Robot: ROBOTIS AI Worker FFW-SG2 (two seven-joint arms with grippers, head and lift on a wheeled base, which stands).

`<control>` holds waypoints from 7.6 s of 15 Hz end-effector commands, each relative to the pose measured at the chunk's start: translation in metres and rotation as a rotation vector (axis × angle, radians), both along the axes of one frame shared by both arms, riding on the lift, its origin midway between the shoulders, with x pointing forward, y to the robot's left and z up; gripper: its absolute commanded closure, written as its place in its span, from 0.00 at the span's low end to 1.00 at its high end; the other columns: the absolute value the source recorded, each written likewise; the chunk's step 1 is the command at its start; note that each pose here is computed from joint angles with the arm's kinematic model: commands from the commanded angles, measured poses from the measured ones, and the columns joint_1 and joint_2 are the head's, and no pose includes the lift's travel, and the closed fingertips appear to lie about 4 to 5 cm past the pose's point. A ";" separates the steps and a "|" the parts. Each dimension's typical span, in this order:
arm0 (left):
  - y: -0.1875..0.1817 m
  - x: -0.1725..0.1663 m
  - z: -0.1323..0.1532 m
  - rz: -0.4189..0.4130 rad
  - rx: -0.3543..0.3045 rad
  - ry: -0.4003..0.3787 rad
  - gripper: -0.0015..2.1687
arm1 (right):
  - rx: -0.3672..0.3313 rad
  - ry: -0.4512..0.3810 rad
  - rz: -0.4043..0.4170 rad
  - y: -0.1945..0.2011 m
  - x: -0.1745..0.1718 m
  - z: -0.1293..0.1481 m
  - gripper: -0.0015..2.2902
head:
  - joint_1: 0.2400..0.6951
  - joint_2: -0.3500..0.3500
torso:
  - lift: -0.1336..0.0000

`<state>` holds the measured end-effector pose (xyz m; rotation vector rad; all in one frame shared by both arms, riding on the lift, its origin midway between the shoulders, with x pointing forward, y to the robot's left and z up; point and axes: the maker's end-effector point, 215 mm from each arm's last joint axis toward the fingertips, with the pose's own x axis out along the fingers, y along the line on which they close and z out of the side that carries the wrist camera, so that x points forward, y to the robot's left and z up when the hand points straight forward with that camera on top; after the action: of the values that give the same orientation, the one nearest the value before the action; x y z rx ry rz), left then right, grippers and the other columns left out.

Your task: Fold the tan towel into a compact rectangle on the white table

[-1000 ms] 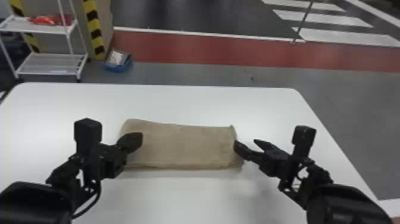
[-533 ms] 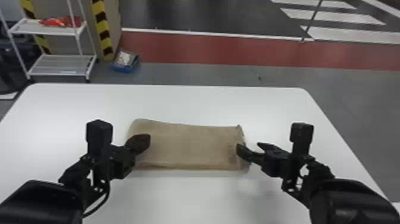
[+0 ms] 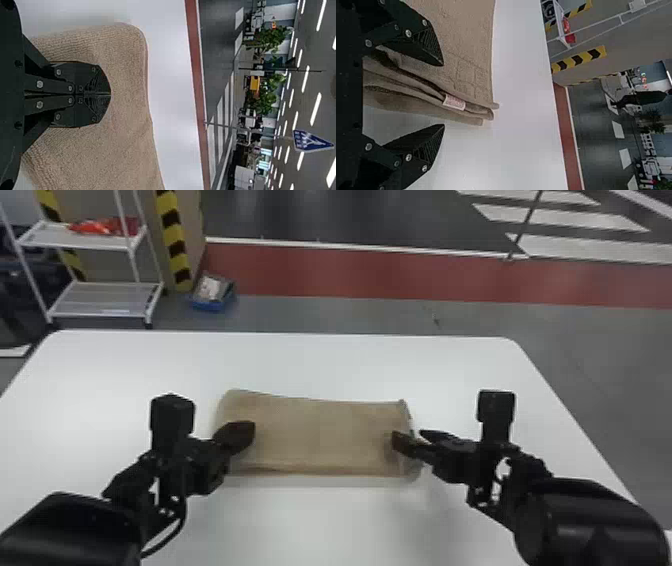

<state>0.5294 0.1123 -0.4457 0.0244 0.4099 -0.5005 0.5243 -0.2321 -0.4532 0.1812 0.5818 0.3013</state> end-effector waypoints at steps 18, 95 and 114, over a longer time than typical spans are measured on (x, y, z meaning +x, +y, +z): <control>-0.017 -0.023 -0.033 -0.034 0.019 0.135 0.78 | 0.133 -0.055 0.060 0.035 0.019 0.065 0.45 | 1.00 0.34 | 0.07; -0.034 -0.020 -0.032 -0.044 -0.058 0.165 0.79 | 0.247 0.041 0.148 0.060 -0.095 0.035 0.96 | 1.00 0.34 | 0.07; 0.020 -0.076 0.012 0.001 -0.147 0.167 0.79 | 0.233 0.037 0.155 0.099 0.053 0.030 0.95 | 1.00 0.44 | 0.07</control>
<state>0.4588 0.1161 -0.4399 -0.1507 0.5456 -0.5557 0.5652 -0.1382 -0.4269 0.3743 0.5948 0.5095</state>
